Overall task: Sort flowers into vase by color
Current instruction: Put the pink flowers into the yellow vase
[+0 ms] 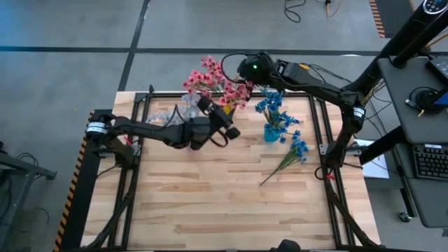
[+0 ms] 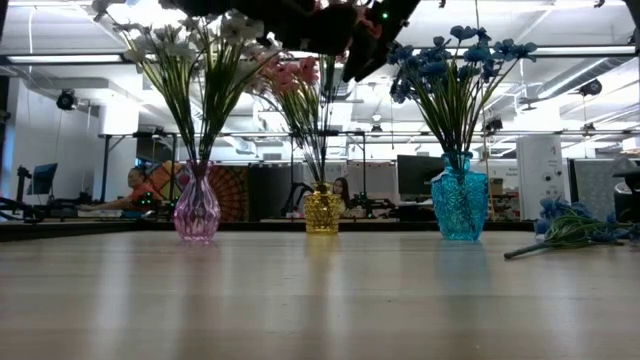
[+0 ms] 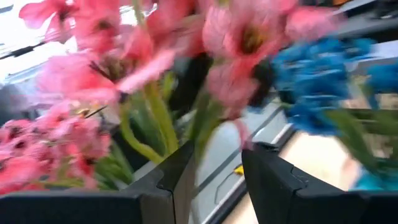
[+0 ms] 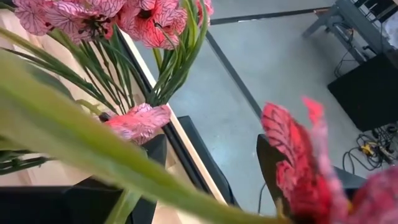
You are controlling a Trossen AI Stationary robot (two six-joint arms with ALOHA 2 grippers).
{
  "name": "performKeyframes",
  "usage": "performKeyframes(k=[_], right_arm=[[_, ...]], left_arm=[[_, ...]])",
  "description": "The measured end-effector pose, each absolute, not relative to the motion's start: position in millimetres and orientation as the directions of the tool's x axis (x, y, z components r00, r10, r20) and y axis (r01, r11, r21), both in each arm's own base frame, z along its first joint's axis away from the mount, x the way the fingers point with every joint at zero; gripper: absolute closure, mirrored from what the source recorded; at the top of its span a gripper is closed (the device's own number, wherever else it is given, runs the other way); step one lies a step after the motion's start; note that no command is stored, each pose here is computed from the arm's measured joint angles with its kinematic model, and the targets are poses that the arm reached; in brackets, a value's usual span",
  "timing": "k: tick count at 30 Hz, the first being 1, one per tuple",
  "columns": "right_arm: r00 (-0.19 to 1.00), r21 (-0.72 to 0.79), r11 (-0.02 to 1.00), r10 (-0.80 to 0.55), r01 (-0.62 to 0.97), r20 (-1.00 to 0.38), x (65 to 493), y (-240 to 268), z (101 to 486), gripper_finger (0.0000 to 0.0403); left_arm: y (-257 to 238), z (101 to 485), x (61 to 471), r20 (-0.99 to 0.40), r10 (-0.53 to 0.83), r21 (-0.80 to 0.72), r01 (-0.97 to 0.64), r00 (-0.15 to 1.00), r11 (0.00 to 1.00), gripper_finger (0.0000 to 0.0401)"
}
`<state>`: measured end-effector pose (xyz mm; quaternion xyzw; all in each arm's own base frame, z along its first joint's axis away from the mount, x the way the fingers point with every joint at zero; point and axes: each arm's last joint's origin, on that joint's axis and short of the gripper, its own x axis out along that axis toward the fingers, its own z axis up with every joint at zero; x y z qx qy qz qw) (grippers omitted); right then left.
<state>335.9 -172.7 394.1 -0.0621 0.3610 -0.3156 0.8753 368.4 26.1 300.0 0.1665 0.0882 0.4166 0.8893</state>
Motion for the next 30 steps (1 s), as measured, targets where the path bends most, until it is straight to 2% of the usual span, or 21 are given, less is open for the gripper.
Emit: performKeyframes(k=[3,8,15,23,30], right_arm=[[0.543,-0.330,0.800,-0.588,0.501,-0.600,335.7,-172.3,393.5,0.0157],[0.606,-0.284,0.885,-0.461,0.369,-0.648,336.1,-168.0,390.2,0.0148],[0.559,-0.298,0.863,-0.494,0.408,-0.666,333.4,-168.6,387.8,0.0117],[0.386,-0.520,0.716,-0.693,0.466,-0.608,328.3,-174.2,389.2,0.0082],[0.433,-0.536,0.749,-0.663,0.390,-0.611,333.6,-175.0,381.0,0.0076]], left_arm=[[35.5,300.2,366.9,-0.018,0.803,0.374,-0.741,0.596,0.558,0.0285],[47.6,303.4,364.8,-0.001,0.823,0.385,-0.759,0.569,0.525,0.0285],[64.0,308.9,361.9,0.036,0.848,0.377,-0.793,0.528,0.478,0.0285],[69.8,317.5,361.4,0.052,0.869,0.393,-0.810,0.492,0.436,0.0285],[75.6,321.4,360.3,0.054,0.890,0.414,-0.821,0.453,0.393,0.0285]])
